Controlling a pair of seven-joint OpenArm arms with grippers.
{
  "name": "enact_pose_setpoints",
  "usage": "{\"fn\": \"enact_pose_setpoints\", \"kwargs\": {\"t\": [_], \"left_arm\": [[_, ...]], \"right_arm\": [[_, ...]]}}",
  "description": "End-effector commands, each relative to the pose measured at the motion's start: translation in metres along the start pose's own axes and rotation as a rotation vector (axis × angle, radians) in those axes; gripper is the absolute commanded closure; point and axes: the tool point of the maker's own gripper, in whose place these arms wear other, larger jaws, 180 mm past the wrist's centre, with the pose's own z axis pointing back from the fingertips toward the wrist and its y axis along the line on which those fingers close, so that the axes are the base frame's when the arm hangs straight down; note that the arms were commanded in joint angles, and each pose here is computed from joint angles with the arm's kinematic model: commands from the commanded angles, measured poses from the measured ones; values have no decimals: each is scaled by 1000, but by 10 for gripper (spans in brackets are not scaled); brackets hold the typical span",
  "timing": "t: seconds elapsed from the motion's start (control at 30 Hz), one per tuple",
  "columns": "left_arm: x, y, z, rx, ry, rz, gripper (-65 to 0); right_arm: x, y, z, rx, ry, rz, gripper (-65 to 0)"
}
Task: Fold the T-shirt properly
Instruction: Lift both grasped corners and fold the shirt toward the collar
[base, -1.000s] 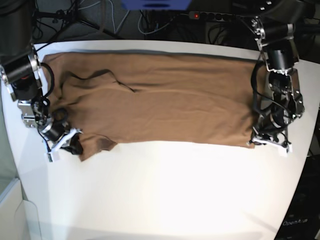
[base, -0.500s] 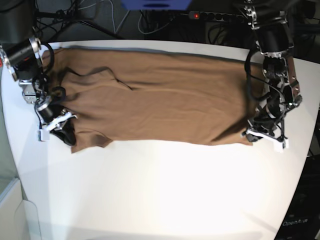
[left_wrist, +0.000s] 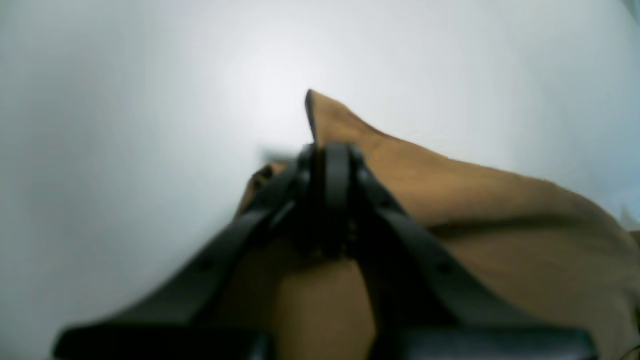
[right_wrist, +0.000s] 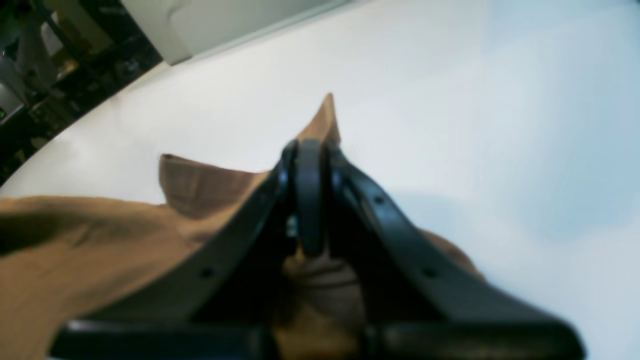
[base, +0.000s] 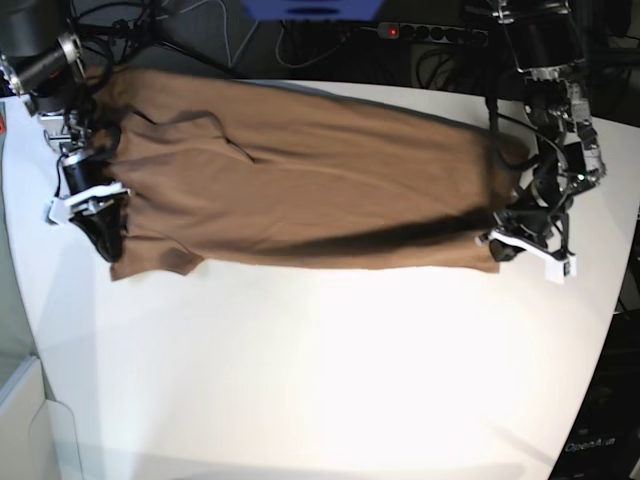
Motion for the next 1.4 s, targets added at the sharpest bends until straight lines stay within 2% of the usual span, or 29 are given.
{"fn": "enact_pose_setpoints", "kwargs": {"t": [0.0,0.13,0.27,0.5,0.83,1.0,1.1,1.27,1.37], "left_arm": [[17,-2,3,-12,-50,-10,-32],[8,1,4,-6,-36,-8,-32],[8,1,5,-5,-35,-7,-32],[0,4,6,1,-20,-6,-32],[-3,5,6,4,-13,-2,-32],[-3,6,6,5,-12,-2,-32],[-3,7,6,7,-11,-3,-32],[-3,7,6,7,-11,-3,-32],[-3,7,6,7,-9,-3,-32]], "right_arm": [[0,-9,6,-17,22,44,-10],[1,-21,15,-59,33,124,-35],[0,-23,12,-59,59,128,-32],[17,-26,-4,-46,26,147,-30],[23,-23,-24,-36,32,152,-35],[11,-14,-44,-1,144,148,-29],[3,5,-59,68,245,154,-29],[8,44,-78,217,415,233,-28],[18,63,-80,249,433,264,-30]]}}
